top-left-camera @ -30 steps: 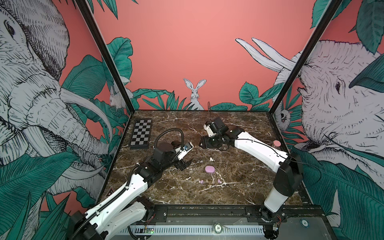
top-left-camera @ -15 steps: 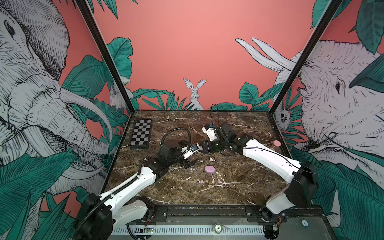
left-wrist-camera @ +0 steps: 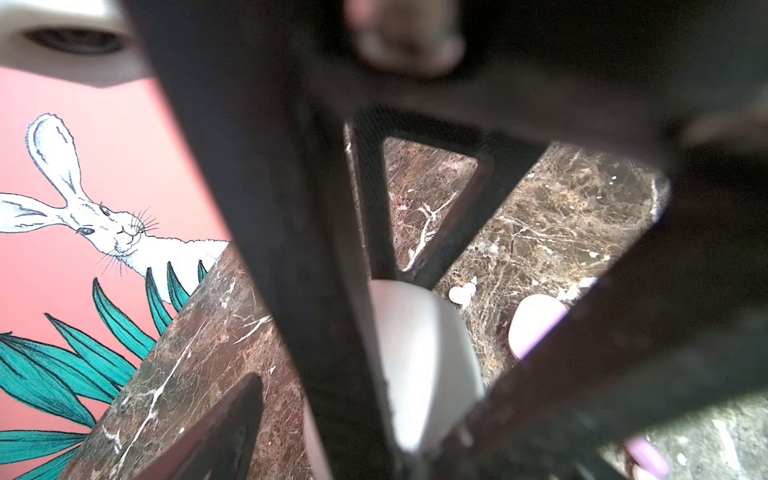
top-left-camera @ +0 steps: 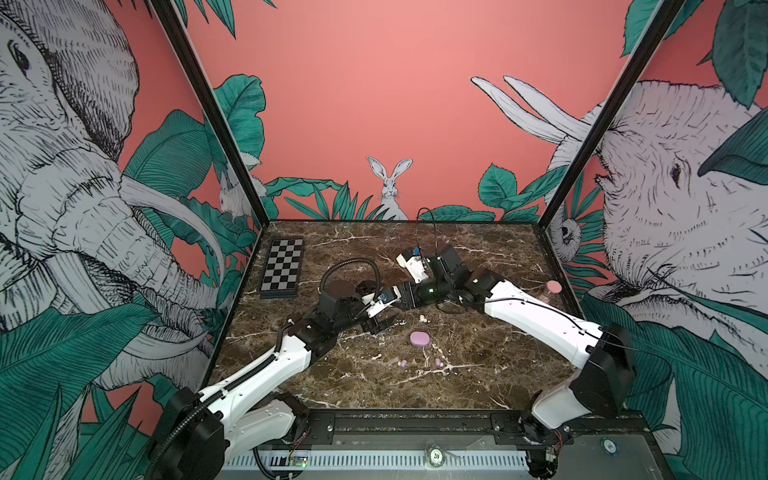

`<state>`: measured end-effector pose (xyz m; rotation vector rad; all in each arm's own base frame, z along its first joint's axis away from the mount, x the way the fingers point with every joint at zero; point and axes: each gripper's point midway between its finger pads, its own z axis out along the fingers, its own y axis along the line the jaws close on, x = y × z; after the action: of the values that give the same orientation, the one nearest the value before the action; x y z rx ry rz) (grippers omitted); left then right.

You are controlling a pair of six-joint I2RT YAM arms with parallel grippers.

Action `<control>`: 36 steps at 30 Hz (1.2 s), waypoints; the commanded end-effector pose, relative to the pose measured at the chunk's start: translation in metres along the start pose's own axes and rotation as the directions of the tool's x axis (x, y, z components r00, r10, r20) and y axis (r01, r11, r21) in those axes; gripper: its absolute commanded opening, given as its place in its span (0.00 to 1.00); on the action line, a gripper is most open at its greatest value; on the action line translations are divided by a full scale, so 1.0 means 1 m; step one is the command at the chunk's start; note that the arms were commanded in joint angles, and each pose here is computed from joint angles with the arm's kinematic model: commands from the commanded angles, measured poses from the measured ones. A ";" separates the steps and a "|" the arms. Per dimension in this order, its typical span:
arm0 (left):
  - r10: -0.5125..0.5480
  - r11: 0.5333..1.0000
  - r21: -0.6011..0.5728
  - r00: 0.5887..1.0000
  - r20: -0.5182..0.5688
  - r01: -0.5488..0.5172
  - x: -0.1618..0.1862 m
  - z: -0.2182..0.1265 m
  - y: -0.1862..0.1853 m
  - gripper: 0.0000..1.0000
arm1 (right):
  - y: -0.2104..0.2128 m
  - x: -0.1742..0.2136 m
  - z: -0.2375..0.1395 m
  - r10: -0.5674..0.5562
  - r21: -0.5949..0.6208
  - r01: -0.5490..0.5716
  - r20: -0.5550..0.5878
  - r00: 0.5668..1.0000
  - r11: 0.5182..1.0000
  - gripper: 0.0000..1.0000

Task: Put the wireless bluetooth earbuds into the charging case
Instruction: 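Lift the case toward the left gripper while the left gripper reaches in, then close the left gripper on the white case held by the right gripper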

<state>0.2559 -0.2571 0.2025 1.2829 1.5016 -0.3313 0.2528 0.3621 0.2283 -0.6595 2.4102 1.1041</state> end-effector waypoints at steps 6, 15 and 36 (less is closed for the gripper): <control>0.055 0.998 -0.016 0.998 0.014 -0.054 -0.002 -0.002 -0.001 0.77 | 0.023 -0.004 0.001 -0.064 -0.071 0.066 0.026 0.998 0.995 0.31; 0.071 0.997 -0.022 0.997 0.004 -0.071 0.000 -0.003 -0.001 0.63 | 0.027 -0.007 0.000 -0.067 -0.077 0.070 0.041 0.997 0.995 0.31; 0.117 0.993 0.021 0.992 -0.053 -0.116 0.011 -0.004 -0.011 0.65 | 0.017 0.000 -0.002 -0.071 -0.040 0.073 0.049 0.996 0.997 0.30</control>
<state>0.2532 -0.2559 0.2007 1.3446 1.4500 -0.2535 0.2469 0.3663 0.2179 -0.6865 2.4043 1.1015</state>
